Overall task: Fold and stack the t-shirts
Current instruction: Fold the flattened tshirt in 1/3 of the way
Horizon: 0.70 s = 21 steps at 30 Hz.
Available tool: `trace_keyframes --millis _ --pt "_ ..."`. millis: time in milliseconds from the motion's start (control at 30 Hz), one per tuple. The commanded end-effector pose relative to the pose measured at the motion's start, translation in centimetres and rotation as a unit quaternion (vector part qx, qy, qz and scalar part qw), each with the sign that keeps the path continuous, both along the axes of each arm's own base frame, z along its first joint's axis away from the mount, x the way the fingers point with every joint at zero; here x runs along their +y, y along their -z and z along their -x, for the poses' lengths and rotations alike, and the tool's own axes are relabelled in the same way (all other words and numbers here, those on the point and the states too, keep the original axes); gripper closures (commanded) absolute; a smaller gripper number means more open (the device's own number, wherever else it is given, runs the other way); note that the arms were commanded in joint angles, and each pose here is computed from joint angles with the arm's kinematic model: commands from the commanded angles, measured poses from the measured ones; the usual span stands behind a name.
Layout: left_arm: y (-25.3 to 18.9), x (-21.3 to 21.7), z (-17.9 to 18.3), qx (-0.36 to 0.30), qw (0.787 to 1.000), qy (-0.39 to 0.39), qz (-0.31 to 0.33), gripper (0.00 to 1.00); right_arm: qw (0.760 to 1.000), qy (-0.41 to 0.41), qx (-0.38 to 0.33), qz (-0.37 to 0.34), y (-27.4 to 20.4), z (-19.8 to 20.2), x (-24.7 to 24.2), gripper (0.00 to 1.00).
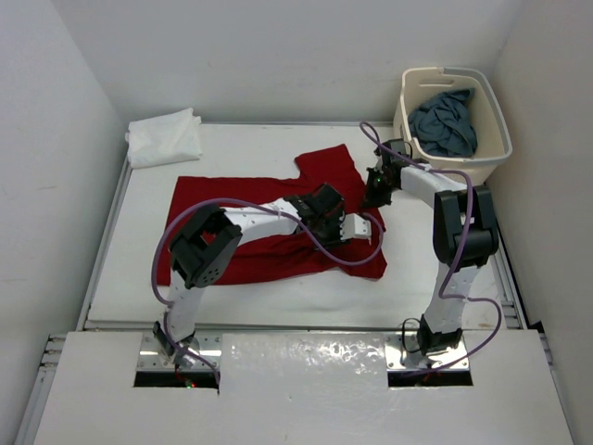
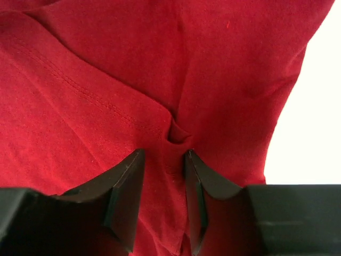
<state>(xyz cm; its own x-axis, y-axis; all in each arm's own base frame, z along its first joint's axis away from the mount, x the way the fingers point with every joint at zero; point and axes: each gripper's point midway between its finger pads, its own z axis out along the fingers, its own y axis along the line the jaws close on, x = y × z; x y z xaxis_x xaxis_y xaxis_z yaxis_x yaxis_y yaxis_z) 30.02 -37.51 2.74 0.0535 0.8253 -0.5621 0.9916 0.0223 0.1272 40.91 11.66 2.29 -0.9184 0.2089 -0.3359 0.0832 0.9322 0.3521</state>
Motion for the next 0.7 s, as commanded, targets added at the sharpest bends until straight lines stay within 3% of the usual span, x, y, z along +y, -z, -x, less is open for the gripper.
trace_keyframes --millis 0,133,267,433,533,600,667 --pt "-1.3 -1.3 -1.0 -0.014 0.999 -0.004 0.031 0.67 1.000 -0.003 -0.028 -0.004 -1.4 -0.7 0.4 1.00" --pt "-2.1 -2.2 -0.6 0.006 0.999 -0.005 0.051 0.66 1.000 -0.004 -0.025 -0.003 -1.2 -0.4 0.3 1.00" --pt "-2.8 -2.3 -0.9 0.016 0.998 -0.019 0.062 0.80 1.000 -0.005 -0.025 -0.003 -1.3 -0.4 0.3 1.00" --pt "-3.4 -2.1 -1.2 0.035 0.996 -0.035 0.074 0.78 1.000 -0.007 -0.030 0.001 -1.5 -0.6 0.2 1.00" --pt "-2.9 -1.8 -1.2 0.033 0.997 -0.034 0.066 0.87 1.000 -0.007 -0.029 -0.002 -1.5 -0.6 0.3 1.00" --pt "-2.5 -1.5 -0.7 0.042 0.997 -0.025 0.059 0.98 1.000 -0.008 -0.027 -0.003 -1.5 -0.5 0.4 1.00" --pt "-2.1 -1.3 -0.2 0.050 0.997 -0.020 0.055 0.99 1.000 -0.008 -0.028 -0.001 -1.5 -0.6 0.3 1.00"
